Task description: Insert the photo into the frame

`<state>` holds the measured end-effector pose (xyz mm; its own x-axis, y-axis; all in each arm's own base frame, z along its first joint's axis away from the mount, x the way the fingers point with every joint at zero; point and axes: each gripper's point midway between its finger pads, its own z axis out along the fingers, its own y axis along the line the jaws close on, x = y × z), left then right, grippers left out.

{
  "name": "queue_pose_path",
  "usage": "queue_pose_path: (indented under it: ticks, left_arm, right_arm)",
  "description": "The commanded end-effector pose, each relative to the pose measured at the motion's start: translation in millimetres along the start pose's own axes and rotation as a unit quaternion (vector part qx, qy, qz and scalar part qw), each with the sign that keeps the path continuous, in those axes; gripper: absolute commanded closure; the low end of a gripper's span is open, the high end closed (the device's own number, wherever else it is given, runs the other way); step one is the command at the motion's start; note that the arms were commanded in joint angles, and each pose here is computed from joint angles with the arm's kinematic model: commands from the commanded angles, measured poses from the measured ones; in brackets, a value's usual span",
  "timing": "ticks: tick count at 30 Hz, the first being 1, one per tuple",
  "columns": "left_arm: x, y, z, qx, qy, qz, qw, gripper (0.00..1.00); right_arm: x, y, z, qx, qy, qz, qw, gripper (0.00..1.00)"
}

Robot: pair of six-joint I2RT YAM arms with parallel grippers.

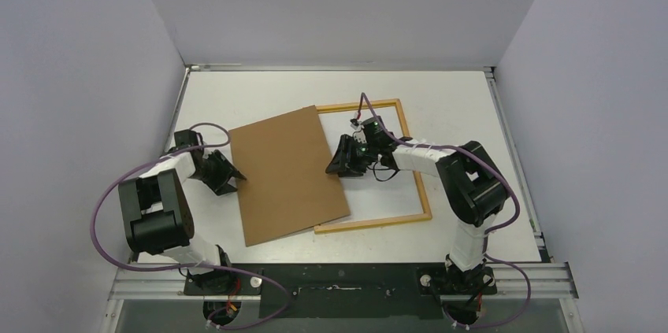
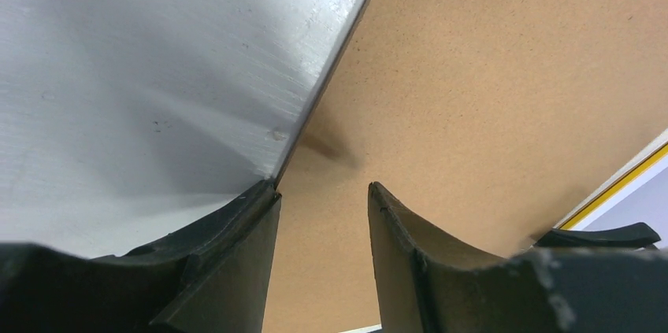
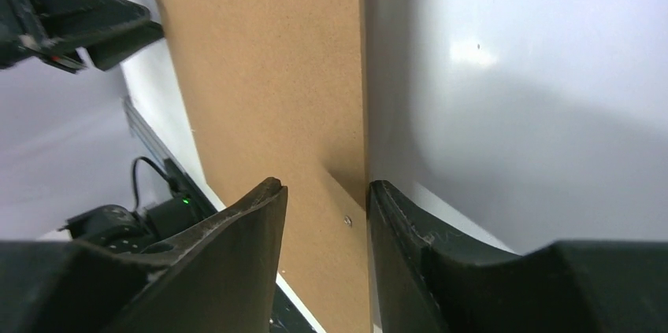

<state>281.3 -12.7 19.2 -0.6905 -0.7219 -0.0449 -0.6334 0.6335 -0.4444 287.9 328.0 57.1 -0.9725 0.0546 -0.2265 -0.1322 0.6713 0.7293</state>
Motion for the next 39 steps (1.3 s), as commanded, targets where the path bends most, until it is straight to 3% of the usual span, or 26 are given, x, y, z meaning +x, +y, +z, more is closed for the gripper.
queue_pose_path:
  ticks: [1, 9, 13, 24, 30, 36, 39]
  left_arm:
    - [13.2, 3.6, 5.4, -0.007, 0.035, -0.001, 0.999, 0.56]
    - [9.9, 1.9, 8.2, -0.005, 0.035, 0.000, 0.999, 0.56]
    - [9.0, 1.2, 8.0, -0.004, 0.034, 0.002, 0.999, 0.56]
    - [-7.0, -3.0, -10.3, -0.015, -0.005, 0.028, 0.999, 0.55]
    - [-31.7, -37.0, -64.3, 0.040, -0.123, 0.089, 0.988, 0.44]
    - [-28.8, -85.7, -128.0, 0.142, -0.216, 0.224, 0.939, 0.36]
    - [-34.0, -94.5, -150.5, 0.136, -0.266, 0.241, 0.923, 0.35]
  right_arm:
    - [-22.7, 85.4, -15.2, -0.170, -0.035, -0.045, 0.984, 0.60]
    - [-28.5, 113.1, -25.9, -0.247, -0.048, -0.033, 0.967, 0.65]
    - [-34.1, 115.0, -25.3, -0.246, -0.058, -0.029, 0.967, 0.76]
    - [-47.3, 94.5, -28.4, -0.132, -0.077, -0.048, 0.987, 1.00]
    - [-62.6, 88.1, -32.9, -0.097, -0.096, -0.011, 0.991, 1.00]
    - [-97.8, 112.0, -45.9, -0.118, -0.126, 0.046, 0.984, 1.00]
    - [-105.5, 125.9, -53.9, -0.123, -0.121, 0.066, 0.983, 1.00]
